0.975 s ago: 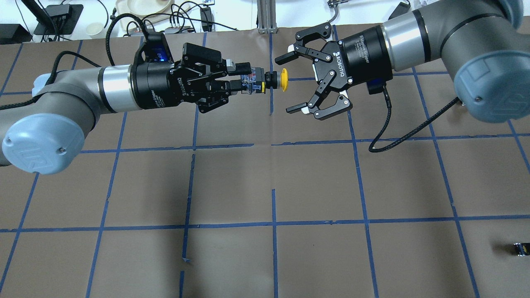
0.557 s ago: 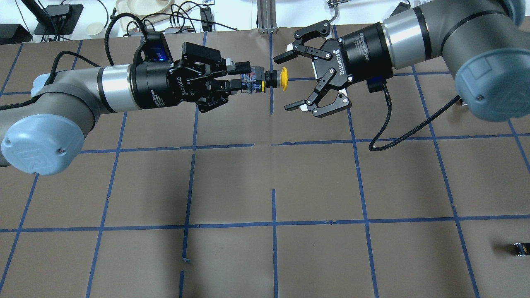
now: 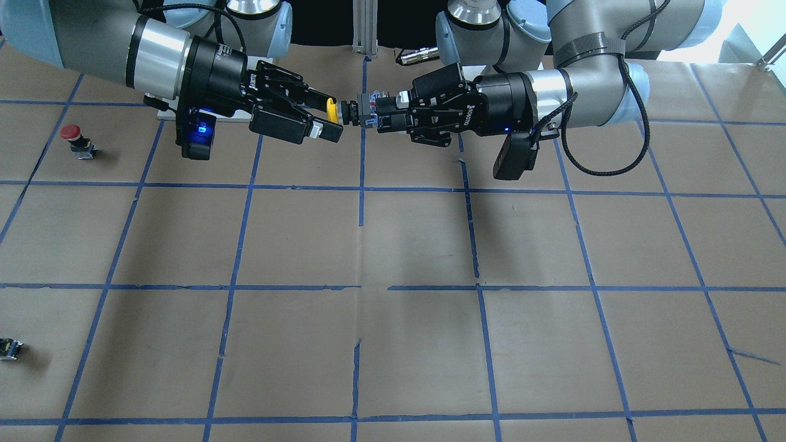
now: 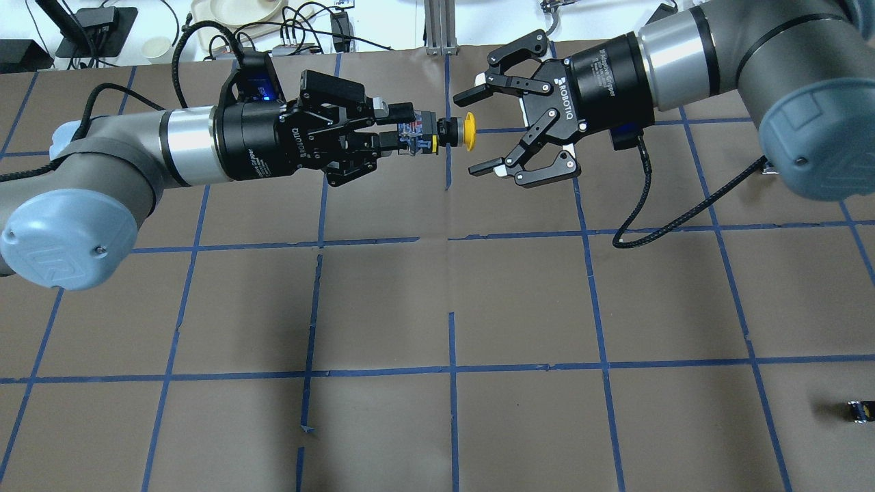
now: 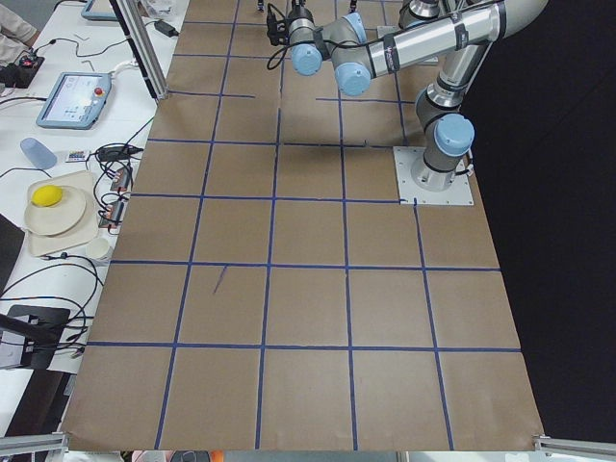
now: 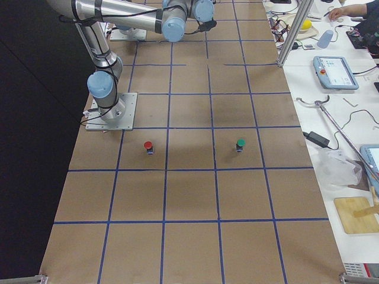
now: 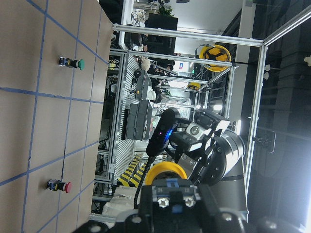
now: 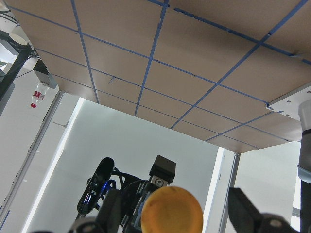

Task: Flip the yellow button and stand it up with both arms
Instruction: 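Close the right gripper on the yellow cap held by the left gripper, then open the left gripper and pull it back while the right gripper withdraws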

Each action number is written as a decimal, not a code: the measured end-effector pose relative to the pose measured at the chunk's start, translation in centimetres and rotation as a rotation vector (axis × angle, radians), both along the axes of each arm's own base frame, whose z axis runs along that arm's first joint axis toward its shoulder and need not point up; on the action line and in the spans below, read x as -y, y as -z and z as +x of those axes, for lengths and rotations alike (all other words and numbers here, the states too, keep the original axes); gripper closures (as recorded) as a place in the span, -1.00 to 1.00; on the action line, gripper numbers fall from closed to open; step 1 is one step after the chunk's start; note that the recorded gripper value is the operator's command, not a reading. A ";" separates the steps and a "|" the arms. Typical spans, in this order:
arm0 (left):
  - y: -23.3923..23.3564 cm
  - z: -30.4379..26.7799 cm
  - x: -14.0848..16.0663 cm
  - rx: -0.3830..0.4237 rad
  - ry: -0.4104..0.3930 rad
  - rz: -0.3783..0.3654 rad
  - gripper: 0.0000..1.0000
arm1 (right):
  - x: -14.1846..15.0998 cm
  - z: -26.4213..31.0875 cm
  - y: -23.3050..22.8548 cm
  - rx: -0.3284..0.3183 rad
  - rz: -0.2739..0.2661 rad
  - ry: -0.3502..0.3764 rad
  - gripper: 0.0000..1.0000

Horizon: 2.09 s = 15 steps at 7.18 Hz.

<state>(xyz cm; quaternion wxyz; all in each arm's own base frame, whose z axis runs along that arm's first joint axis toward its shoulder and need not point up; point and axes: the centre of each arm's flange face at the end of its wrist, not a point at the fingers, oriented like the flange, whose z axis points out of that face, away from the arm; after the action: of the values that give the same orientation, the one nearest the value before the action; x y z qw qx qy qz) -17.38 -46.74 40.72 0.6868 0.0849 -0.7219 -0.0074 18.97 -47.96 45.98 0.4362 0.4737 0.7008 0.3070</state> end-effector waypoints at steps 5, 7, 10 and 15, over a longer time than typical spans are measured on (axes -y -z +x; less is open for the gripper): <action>-0.3 0.0 -0.1 0.003 0.002 -0.008 0.26 | 0.1 -0.1 0.0 0.003 -0.001 0.004 0.50; -0.3 0.0 -0.1 0.004 0.001 -0.007 -0.69 | 0.1 -0.2 -0.1 0.002 -0.003 0.005 0.51; -0.4 0.1 0.0 0.013 0.002 0.000 -0.69 | 0.4 -1.0 -0.3 -0.002 -0.006 0.021 0.51; 0.0 4.4 1.5 0.637 0.142 -0.022 -0.82 | 2.3 -11.1 1.4 -0.319 -0.174 -0.011 0.52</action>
<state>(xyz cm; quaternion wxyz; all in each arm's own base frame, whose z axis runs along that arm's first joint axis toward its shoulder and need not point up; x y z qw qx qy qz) -13.02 -48.22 40.67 0.4251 0.0248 -0.9046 -0.0205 7.86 -50.25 44.62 0.3572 0.4731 0.7876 0.1685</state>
